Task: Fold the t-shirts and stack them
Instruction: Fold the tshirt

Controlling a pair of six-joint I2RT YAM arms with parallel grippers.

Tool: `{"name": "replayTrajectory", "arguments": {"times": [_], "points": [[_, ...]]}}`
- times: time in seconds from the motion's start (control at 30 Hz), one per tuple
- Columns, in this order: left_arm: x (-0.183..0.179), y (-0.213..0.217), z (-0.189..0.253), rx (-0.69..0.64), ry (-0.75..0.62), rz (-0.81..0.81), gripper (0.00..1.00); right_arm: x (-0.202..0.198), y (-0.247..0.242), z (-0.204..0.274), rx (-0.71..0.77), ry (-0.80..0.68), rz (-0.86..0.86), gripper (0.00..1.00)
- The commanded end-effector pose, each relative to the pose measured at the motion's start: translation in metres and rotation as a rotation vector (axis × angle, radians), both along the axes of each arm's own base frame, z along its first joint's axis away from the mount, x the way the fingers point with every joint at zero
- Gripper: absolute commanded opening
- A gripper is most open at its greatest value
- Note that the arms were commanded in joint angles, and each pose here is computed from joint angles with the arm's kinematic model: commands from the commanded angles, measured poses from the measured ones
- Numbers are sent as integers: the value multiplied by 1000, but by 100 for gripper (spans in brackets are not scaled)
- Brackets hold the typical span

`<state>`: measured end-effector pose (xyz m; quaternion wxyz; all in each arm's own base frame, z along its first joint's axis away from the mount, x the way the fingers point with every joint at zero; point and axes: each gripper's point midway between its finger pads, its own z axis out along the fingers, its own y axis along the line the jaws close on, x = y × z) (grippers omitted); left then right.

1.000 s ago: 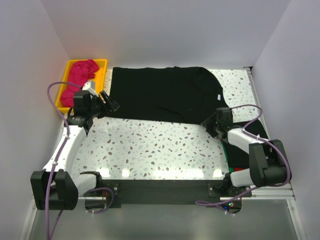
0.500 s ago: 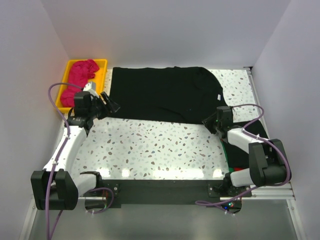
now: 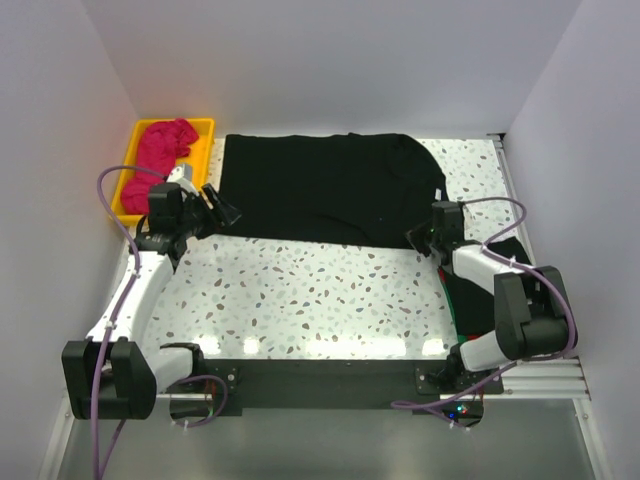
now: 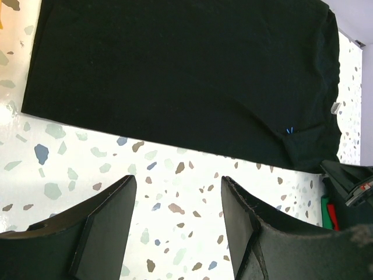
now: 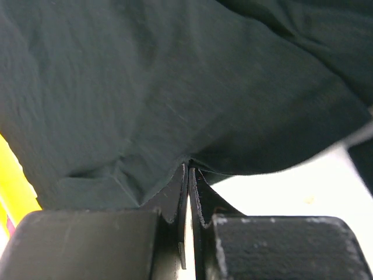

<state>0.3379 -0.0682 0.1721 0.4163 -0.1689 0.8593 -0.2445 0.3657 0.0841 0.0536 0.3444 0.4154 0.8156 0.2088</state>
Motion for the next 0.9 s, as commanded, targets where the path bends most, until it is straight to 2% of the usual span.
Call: {"name": "replayTrajectory", "arguments": {"times": [0.0,0.53,0.87], "points": [[3,-3,4,5,-35,-32,65,30,3,28,-34,-89,7,0],[4,-4,1,1,-24,-39,65,114,18,67,-103,-145,54,0],[4,-3,-2,5,-16,-39,65,154,34,66,-105,-158,111,0]]}}
